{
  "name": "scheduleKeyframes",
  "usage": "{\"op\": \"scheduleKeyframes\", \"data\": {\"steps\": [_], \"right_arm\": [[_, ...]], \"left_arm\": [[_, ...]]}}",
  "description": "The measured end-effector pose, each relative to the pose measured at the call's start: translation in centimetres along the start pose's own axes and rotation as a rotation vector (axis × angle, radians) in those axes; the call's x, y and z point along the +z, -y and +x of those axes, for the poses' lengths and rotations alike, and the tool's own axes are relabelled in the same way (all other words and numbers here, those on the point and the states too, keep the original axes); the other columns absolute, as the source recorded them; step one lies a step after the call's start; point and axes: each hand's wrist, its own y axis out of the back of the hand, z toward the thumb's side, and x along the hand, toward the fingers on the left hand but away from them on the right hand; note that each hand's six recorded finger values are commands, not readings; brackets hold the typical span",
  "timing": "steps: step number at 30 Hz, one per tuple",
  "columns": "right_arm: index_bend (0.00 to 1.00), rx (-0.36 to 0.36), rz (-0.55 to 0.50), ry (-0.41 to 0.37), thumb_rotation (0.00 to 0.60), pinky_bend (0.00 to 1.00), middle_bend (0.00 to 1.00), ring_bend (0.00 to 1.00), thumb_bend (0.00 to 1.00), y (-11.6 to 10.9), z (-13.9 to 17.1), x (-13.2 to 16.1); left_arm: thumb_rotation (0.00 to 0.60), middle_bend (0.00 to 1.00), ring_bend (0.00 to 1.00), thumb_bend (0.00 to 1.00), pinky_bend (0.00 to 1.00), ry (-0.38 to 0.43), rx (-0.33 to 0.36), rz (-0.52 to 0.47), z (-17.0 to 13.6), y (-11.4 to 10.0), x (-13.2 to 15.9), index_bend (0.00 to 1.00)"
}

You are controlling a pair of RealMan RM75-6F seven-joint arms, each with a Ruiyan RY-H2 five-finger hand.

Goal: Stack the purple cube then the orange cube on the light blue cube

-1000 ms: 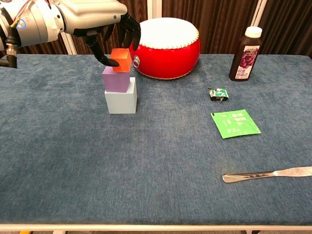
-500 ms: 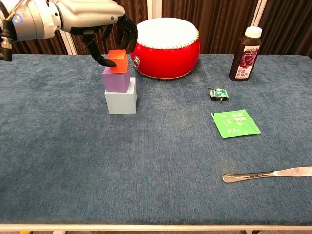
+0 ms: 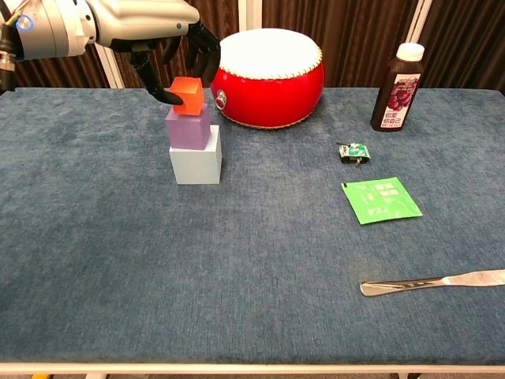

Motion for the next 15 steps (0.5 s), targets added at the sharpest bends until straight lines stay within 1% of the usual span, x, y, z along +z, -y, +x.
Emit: {"op": "scheduleKeyframes", "data": {"steps": [15], "right_arm": [[0.00, 0.004, 0.003, 0.008, 0.600, 0.00, 0.00, 0.00, 0.22, 0.11, -0.21, -0.10]], "left_arm": [[0.600, 0.60, 0.46, 0.29, 0.56, 0.004, 0.001, -0.002, 0.58, 0.20, -0.24, 0.49]]}}
